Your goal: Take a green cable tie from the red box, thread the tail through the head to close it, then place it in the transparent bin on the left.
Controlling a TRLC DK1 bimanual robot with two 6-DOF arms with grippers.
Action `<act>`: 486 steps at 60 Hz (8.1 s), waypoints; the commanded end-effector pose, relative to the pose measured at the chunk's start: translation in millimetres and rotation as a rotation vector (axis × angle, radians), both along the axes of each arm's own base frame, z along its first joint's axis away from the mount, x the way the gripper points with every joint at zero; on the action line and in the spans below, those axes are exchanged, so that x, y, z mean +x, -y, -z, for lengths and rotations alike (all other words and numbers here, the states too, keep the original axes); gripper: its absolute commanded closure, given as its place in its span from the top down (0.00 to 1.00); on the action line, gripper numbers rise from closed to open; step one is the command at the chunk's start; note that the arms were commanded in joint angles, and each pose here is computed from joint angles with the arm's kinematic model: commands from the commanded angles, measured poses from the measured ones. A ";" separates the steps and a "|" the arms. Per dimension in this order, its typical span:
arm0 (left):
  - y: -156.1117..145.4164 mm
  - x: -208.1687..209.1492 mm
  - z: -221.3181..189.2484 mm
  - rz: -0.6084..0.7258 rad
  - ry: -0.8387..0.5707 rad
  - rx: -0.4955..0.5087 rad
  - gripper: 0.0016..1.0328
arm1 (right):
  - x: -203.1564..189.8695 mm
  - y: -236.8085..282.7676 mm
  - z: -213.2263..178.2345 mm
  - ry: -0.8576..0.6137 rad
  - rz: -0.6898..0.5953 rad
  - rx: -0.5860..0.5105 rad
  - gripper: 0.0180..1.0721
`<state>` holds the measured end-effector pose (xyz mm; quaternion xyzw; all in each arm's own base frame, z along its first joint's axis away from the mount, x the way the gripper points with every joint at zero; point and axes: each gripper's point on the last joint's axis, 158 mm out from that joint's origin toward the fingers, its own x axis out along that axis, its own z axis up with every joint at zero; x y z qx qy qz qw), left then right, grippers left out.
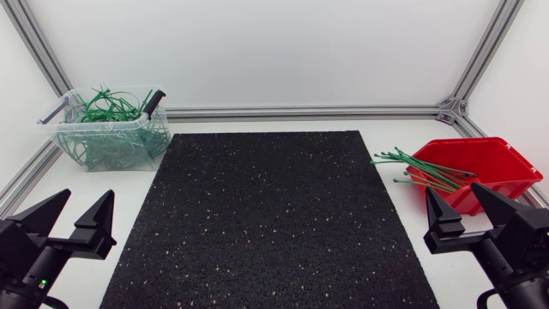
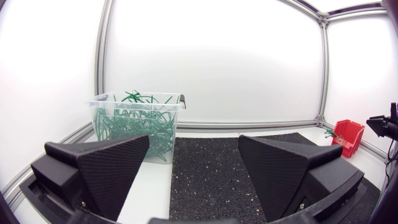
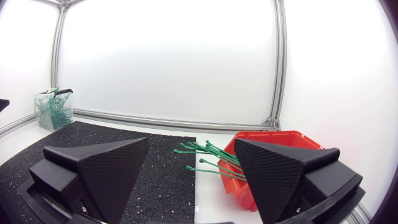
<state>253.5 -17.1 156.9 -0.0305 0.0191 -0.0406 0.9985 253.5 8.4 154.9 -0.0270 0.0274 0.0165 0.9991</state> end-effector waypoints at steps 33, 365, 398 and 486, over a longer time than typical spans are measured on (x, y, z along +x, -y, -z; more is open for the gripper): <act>4.7 0.5 21.4 0.019 -0.046 -0.021 0.97 | -4.8 7.8 -34.2 0.069 0.037 0.008 0.95; 7.7 0.3 25.1 0.030 -0.064 -0.022 0.97 | 10.2 -56.8 -71.6 -0.588 -0.827 -0.845 0.05; 8.8 0.1 22.9 0.035 -0.051 -0.007 0.96 | -51.2 -149.6 -87.6 -0.701 -1.056 -0.589 0.05; 56.7 9.5 -24.6 0.267 -0.180 -0.209 0.94 | -75.5 -261.3 -15.9 -1.143 -1.431 0.008 0.05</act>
